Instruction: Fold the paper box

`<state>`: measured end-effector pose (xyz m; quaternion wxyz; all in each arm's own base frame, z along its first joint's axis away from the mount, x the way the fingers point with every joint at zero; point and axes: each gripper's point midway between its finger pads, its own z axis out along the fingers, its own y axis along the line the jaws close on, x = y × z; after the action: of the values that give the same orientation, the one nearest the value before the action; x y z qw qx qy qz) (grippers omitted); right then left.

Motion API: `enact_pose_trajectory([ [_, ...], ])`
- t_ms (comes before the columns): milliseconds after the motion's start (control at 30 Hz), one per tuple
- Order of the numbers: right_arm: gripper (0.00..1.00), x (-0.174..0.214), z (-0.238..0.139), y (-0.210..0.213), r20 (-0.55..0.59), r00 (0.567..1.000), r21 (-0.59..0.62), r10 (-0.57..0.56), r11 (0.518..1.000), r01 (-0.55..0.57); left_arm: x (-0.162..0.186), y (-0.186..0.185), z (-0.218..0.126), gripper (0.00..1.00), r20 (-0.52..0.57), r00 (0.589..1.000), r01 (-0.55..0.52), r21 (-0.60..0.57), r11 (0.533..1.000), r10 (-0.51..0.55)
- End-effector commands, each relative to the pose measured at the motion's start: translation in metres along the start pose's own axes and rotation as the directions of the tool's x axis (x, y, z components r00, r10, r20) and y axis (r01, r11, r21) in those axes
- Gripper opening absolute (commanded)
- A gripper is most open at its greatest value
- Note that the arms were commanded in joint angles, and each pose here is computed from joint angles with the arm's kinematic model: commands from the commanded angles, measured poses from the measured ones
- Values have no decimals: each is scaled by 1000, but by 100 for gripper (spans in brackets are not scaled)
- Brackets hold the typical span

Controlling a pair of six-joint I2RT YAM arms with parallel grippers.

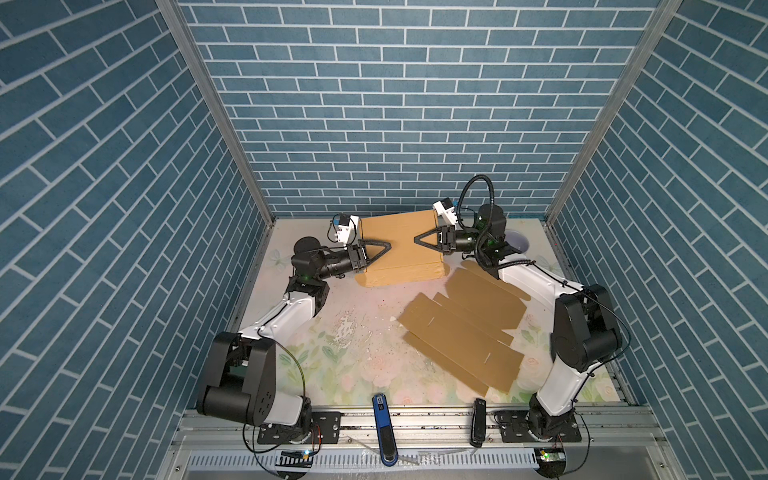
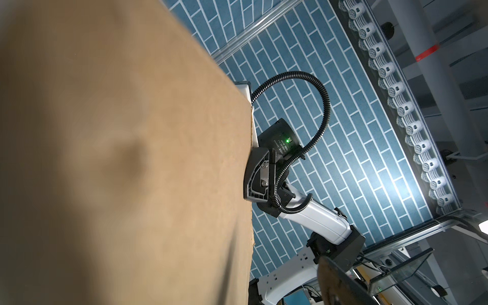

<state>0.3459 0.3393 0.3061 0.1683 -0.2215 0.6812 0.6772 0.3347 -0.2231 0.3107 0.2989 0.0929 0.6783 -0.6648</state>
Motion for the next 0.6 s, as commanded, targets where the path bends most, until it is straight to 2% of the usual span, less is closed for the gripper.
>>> enact_pose_trajectory([
  [0, 31, 6, 0, -18, 21, 998, 50, 63, 997, -64, 9, -35, 1, 93, -51, 983, -172, 60, 983, 175],
  [233, 31, 5, -3, -15, 17, 998, 35, 58, 998, -58, 10, -41, 0, 93, -53, 980, -187, 78, 979, 192],
  [567, 30, 3, -13, -17, 35, 998, 26, 61, 998, -62, 9, -42, 0, 99, -51, 981, -183, 85, 979, 188],
])
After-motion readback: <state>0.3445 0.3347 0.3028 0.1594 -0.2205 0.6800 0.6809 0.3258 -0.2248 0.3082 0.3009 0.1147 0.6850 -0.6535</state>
